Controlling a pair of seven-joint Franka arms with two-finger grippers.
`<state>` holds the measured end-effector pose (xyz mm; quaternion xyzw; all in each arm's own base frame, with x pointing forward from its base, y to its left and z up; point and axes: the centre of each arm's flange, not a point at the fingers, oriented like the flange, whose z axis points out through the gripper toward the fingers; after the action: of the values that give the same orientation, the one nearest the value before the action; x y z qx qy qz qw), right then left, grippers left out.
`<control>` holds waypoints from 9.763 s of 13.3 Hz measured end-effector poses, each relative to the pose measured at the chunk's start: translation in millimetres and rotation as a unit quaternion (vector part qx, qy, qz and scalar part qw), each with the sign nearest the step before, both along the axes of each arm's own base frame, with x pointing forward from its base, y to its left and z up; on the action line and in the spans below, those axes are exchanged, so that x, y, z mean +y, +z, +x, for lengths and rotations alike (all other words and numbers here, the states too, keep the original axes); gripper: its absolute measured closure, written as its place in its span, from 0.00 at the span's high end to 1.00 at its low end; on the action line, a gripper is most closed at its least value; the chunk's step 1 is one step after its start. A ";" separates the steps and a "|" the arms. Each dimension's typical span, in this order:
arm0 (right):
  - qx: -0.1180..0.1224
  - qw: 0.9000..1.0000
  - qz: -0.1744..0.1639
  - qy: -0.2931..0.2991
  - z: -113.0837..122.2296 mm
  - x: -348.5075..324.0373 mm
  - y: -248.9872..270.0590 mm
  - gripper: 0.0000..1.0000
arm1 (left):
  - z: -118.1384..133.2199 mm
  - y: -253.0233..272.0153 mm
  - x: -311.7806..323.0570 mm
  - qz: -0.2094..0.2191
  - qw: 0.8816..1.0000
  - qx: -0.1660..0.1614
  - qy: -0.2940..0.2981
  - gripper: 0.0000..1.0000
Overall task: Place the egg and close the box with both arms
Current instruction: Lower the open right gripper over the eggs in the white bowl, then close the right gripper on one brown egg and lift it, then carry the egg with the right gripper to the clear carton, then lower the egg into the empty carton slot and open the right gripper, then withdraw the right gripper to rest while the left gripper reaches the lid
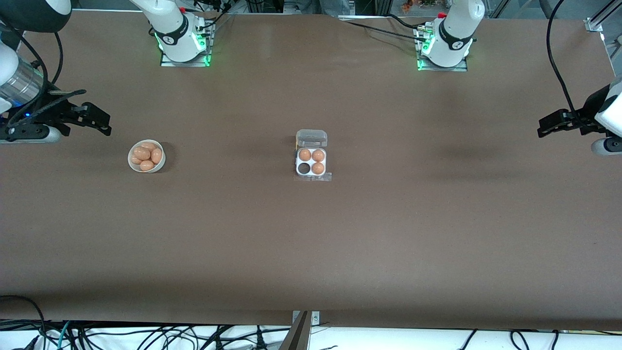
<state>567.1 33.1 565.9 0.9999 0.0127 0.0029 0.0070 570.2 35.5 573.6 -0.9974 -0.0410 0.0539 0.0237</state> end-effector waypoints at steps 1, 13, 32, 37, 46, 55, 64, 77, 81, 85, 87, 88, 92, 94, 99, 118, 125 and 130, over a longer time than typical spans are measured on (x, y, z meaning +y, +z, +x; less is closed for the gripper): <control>0.008 1.000 -0.001 0.000 1.9 -0.4 -7.9 1.00 | 0.0 0.1 0.0 0.000 1.000 0.000 0.000 1.00; 0.057 0.998 -0.003 -0.006 22.2 -43.1 -198.1 1.00 | 0.1 0.8 0.4 0.000 1.000 -0.001 0.000 1.00; 0.047 0.998 -0.003 0.031 -65.1 -79.4 -329.2 0.98 | 0.1 0.8 0.5 0.000 1.000 -0.001 0.000 1.00; 0.047 0.998 -0.003 0.033 -64.9 -76.7 -329.5 0.83 | 0.1 0.8 0.5 0.000 1.000 -0.001 0.000 1.00; 0.047 0.998 -0.003 0.034 -64.9 -76.1 -329.5 0.50 | 0.1 0.8 0.5 0.000 1.000 -0.001 0.000 1.00; 0.047 0.998 -0.002 0.037 -64.4 -73.9 -329.4 0.48 | 0.1 0.8 1.0 0.000 1.000 -0.001 0.001 1.00; 0.081 0.995 0.003 0.060 -32.2 -48.2 -288.7 0.48 | 0.0 0.8 2.0 0.000 1.000 -0.001 0.002 1.00; 0.076 0.996 -0.025 -0.040 -8.9 207.7 -245.9 0.48 | 0.0 0.8 2.2 0.000 1.000 -0.001 0.002 0.99; 0.059 0.993 -0.035 -0.097 -29.5 315.5 -258.4 0.48 | 0.0 0.8 2.0 0.000 1.000 -0.001 0.002 0.99; 0.040 0.989 -0.032 -0.137 -40.4 402.3 -278.9 0.48 | 0.0 0.9 1.9 0.000 1.000 -0.001 0.002 0.99; 0.035 0.988 -0.024 -0.147 -44.3 436.0 -287.2 0.48 | 0.0 0.9 1.8 0.000 1.000 -0.001 0.002 0.99; 0.037 0.988 -0.017 -0.151 -45.6 447.0 -289.9 0.48 | 0.0 0.9 1.9 0.000 1.000 -0.001 0.002 0.99; 0.036 0.988 -0.003 -0.150 -49.1 463.2 -295.7 0.48 | 0.1 0.9 1.7 0.000 1.000 -0.001 0.001 1.00; 0.032 0.989 0.001 -0.148 -51.3 468.2 -305.3 0.48 | 0.1 0.9 1.7 0.000 1.000 -0.001 0.001 1.00; 0.029 0.989 0.003 -0.146 -52.7 472.0 -323.3 0.48 | 0.1 0.9 1.7 0.000 1.000 -0.001 0.001 1.00; -0.019 0.992 0.020 -0.124 -23.8 463.7 -316.5 1.00 | 1.8 12.2 -5.3 -0.007 1.000 -0.013 -0.002 0.96; -0.006 0.998 -0.014 -0.066 34.0 382.6 -284.6 1.00 | -8.3 -15.8 -106.3 -0.062 0.995 0.068 -0.034 0.29; 0.067 0.996 -0.054 -0.015 87.0 242.8 -265.2 1.00 | -17.8 -42.4 -191.1 -0.130 0.982 0.125 -0.063 0.08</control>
<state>654.1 275.8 300.7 0.9961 -0.0018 -0.0646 0.0603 552.5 -155.7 531.2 -0.9780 0.0328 0.1812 -0.0980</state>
